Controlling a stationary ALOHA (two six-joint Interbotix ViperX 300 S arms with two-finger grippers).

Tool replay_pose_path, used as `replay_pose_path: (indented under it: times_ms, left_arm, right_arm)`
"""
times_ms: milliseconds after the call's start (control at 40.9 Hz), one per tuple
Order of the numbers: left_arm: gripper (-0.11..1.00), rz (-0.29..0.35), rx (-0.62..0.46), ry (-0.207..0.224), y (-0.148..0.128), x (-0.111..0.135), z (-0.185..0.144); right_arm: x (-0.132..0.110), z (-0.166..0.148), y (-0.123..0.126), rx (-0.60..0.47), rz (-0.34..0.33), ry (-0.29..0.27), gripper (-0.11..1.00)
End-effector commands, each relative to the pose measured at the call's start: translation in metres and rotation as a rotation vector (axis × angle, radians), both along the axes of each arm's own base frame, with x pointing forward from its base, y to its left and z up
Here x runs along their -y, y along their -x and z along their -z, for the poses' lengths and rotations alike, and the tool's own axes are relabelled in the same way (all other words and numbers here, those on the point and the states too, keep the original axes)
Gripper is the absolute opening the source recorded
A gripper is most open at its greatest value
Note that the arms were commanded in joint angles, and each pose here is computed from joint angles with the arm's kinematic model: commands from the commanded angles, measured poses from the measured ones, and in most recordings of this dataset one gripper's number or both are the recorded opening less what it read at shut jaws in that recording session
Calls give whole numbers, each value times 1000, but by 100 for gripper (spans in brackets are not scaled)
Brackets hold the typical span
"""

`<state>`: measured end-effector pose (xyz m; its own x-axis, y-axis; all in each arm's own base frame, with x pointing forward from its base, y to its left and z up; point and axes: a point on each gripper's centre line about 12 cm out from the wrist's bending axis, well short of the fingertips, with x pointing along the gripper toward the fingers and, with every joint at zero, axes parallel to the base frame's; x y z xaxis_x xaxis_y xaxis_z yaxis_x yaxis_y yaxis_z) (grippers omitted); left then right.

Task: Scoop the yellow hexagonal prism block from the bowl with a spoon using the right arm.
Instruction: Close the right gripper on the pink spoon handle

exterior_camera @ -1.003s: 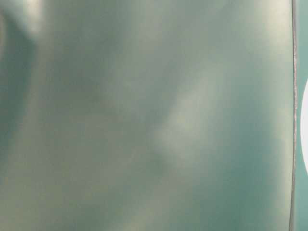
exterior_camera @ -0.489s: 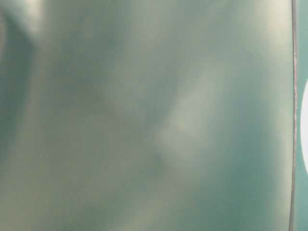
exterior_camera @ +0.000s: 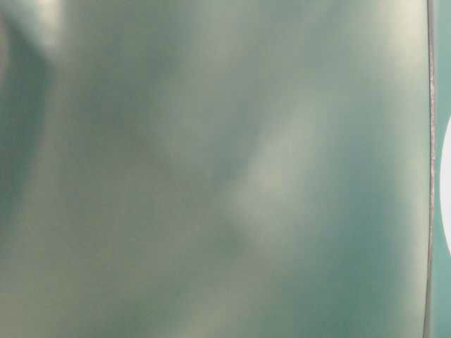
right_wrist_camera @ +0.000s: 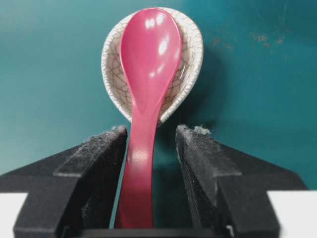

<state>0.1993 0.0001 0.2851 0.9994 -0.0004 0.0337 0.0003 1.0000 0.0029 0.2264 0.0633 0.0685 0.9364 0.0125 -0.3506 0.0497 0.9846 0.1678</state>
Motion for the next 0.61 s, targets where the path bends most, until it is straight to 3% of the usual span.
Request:
replay_pose_path:
  times_ms: [0, 269, 587]
  left_arm:
    - [-1, -1, 25, -3, -3, 0, -9]
    - [-1, -1, 23, -5, -3, 0, -9]
    - [-1, -1, 21, -5, -3, 0, -9]
  right_arm:
    - [-2, -3, -2, 15, -6, 5, 51]
    - [-4, -4, -5, 22, -12, 16, 47]
    - [-4, -4, -6, 27, -14, 14, 25]
